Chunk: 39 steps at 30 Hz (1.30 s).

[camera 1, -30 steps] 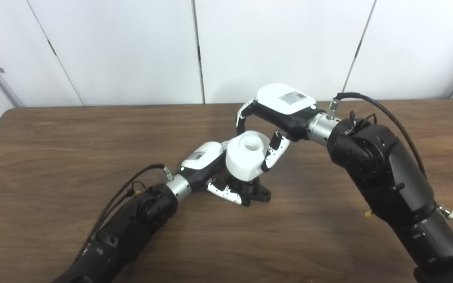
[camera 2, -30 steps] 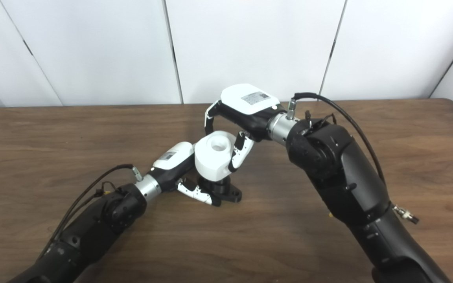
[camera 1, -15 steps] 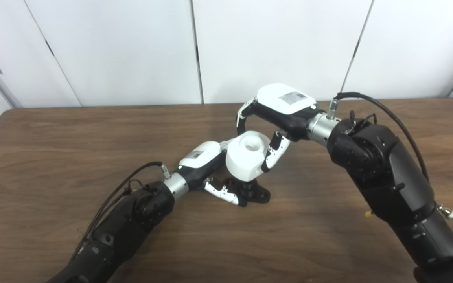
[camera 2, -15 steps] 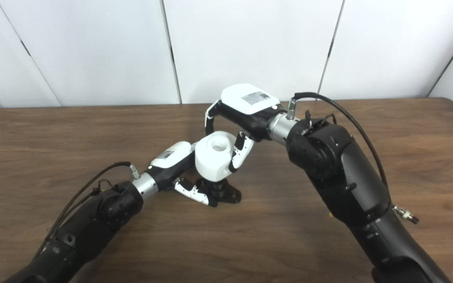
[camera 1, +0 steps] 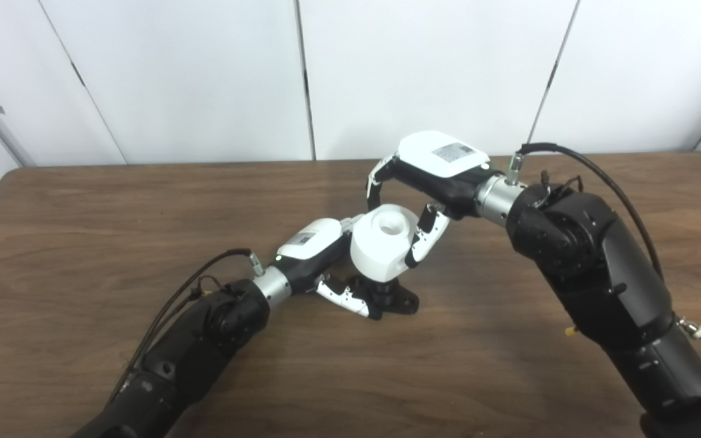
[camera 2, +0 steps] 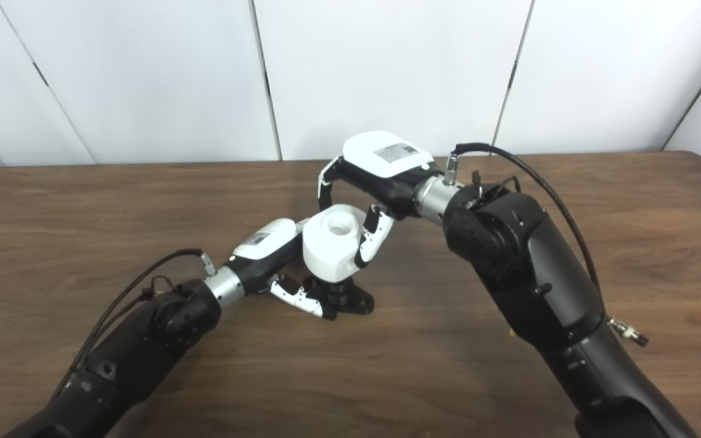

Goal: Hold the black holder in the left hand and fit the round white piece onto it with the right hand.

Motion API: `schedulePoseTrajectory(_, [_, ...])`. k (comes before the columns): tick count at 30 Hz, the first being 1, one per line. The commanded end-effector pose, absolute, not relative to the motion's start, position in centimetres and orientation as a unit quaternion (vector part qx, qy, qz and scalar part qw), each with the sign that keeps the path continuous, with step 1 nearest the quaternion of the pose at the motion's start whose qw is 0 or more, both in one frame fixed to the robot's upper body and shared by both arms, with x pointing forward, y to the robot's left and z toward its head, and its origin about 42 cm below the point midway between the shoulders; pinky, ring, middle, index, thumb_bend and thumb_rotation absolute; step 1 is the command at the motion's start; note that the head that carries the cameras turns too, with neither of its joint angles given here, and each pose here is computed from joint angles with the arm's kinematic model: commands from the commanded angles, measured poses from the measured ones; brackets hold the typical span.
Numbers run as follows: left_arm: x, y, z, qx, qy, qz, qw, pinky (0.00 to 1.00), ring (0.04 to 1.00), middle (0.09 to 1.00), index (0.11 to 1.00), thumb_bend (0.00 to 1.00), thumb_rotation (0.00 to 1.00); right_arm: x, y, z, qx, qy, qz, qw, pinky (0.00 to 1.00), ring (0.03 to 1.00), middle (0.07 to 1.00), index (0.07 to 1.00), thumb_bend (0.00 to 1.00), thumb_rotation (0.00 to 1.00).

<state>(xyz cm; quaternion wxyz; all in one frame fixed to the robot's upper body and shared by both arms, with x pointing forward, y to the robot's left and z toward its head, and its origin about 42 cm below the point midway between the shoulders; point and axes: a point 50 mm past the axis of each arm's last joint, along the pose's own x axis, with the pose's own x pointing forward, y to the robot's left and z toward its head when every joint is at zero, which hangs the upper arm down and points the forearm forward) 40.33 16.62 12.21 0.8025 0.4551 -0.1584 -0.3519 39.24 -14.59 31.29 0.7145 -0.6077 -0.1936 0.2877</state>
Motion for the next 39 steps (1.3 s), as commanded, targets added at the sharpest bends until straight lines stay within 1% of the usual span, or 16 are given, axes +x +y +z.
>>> schedulePoseTrajectory(1, [38.9, 18.5, 8.5, 0.492, -0.078, -0.387, 0.776, 0.99, 1.0, 0.979, 0.482, 0.52, 0.08, 39.2, -14.4, 33.2, -0.606, -0.228, 0.269, 0.713, 0.83, 0.806, 0.743, 0.48, 0.52, 0.14])
schedulePoseTrajectory(11, [38.9, 18.2, 8.5, 0.497, -0.075, -0.39, 0.771, 0.99, 1.0, 0.984, 0.481, 0.52, 0.08, 39.1, -14.2, 32.2, -0.601, -0.229, 0.277, 0.714, 0.79, 0.769, 0.724, 0.479, 0.52, 0.14])
schedulePoseTrajectory(15, [38.9, 18.3, 8.5, 0.495, -0.076, -0.392, 0.772, 0.99, 1.0, 0.987, 0.482, 0.52, 0.08, 39.1, -14.2, 31.7, -0.61, -0.224, 0.285, 0.705, 0.8, 0.775, 0.732, 0.48, 0.52, 0.14])
schedulePoseTrajectory(28, [38.7, 18.2, 8.6, 0.499, -0.077, -0.393, 0.768, 0.99, 1.0, 0.989, 0.481, 0.52, 0.08, 39.3, -14.6, 31.5, -0.612, -0.214, 0.295, 0.701, 0.82, 0.783, 0.735, 0.48, 0.52, 0.13])
schedulePoseTrajectory(39, [38.6, 18.5, 8.7, 0.492, -0.073, -0.393, 0.774, 0.99, 1.0, 0.986, 0.481, 0.52, 0.08, 39.5, -14.8, 31.8, -0.615, -0.217, 0.297, 0.698, 0.82, 0.777, 0.728, 0.479, 0.52, 0.13])
